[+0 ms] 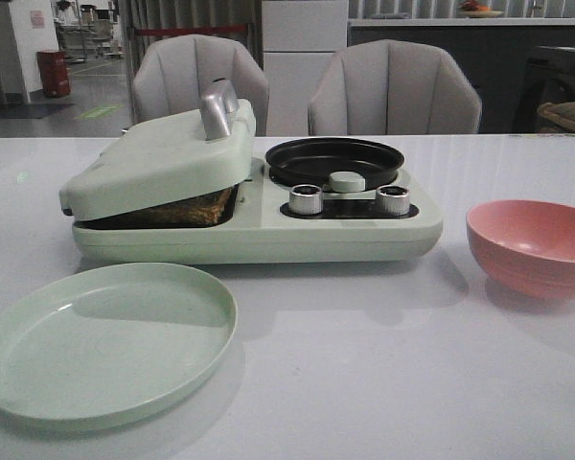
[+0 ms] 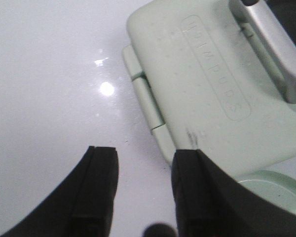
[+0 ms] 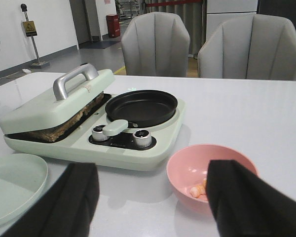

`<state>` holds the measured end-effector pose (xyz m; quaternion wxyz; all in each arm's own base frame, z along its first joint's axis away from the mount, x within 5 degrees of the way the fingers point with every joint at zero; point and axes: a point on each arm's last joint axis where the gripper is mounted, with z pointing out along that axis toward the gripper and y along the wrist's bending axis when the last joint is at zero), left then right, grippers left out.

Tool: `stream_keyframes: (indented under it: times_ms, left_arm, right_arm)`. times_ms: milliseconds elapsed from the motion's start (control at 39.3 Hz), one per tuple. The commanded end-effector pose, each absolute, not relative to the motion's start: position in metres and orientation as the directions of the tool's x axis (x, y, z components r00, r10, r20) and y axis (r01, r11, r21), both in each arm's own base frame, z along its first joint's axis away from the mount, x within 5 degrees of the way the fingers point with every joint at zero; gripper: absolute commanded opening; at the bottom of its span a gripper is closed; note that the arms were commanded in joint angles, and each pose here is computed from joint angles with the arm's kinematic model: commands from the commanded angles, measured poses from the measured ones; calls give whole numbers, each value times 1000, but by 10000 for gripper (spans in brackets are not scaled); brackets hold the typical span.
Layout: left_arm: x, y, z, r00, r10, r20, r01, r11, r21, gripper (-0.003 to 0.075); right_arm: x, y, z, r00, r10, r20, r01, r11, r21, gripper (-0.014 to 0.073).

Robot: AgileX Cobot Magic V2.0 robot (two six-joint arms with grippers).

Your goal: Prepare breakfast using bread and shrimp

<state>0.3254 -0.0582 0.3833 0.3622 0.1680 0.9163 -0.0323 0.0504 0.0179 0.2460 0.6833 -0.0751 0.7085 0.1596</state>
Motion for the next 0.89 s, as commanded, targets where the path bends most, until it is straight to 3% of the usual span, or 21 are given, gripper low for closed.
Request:
stream_keyframes:
  times_ms: [0, 433, 865]
  left_arm:
    - [300, -52, 416, -604, 249, -757, 286, 954, 86, 334]
    - [200, -36, 404, -459, 140, -877, 221, 974, 40, 333]
    - [101, -22, 344, -277, 30, -960, 218, 976, -32, 332]
  right_arm:
    - [50, 17, 263, 54, 124, -991, -326, 940, 100, 561]
    - [50, 17, 263, 54, 124, -991, -326, 940, 100, 561]
    - [50, 17, 264, 72, 131, -989, -328, 939, 100, 561]
